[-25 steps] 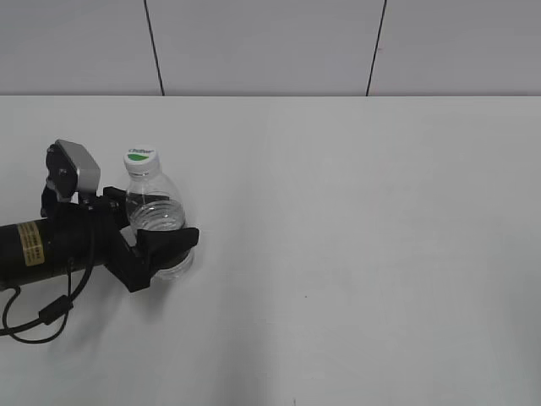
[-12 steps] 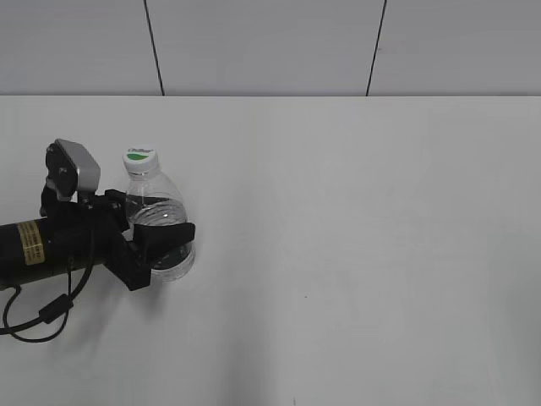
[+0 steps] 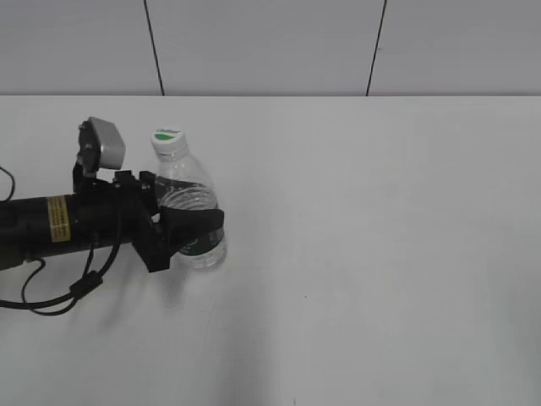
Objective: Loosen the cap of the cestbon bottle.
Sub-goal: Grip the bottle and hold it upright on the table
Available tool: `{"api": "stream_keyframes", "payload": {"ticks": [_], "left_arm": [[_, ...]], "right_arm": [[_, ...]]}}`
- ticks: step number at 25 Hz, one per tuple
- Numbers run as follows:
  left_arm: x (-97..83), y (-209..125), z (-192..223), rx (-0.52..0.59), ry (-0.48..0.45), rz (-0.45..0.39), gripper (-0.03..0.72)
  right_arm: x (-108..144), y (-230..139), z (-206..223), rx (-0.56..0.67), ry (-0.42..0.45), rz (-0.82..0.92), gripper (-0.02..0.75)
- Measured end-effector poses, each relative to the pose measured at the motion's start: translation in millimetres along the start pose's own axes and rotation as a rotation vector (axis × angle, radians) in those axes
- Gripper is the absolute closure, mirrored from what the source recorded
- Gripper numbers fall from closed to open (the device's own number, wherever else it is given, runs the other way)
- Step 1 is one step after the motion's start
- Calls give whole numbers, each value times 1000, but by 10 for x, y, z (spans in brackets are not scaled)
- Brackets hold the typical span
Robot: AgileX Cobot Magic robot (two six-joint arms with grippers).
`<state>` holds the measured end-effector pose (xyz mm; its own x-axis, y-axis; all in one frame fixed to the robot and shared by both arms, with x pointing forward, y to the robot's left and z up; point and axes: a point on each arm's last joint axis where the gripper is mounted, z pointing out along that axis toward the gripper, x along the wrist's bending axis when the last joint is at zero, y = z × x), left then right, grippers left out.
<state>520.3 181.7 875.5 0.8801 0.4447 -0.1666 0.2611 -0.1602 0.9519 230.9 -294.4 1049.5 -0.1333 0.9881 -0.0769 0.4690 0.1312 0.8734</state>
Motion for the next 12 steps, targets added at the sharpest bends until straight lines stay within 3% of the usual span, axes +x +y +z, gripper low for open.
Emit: {"api": "stream_keyframes", "payload": {"ticks": [6,12], "left_arm": [[-34,295,372,-9,-122,76,289],[-52,621,736,-15,-149,199,289]], "right_arm": [[0,0,0,0,0,0,218],[0,0,0,0,0,0,218]]}}
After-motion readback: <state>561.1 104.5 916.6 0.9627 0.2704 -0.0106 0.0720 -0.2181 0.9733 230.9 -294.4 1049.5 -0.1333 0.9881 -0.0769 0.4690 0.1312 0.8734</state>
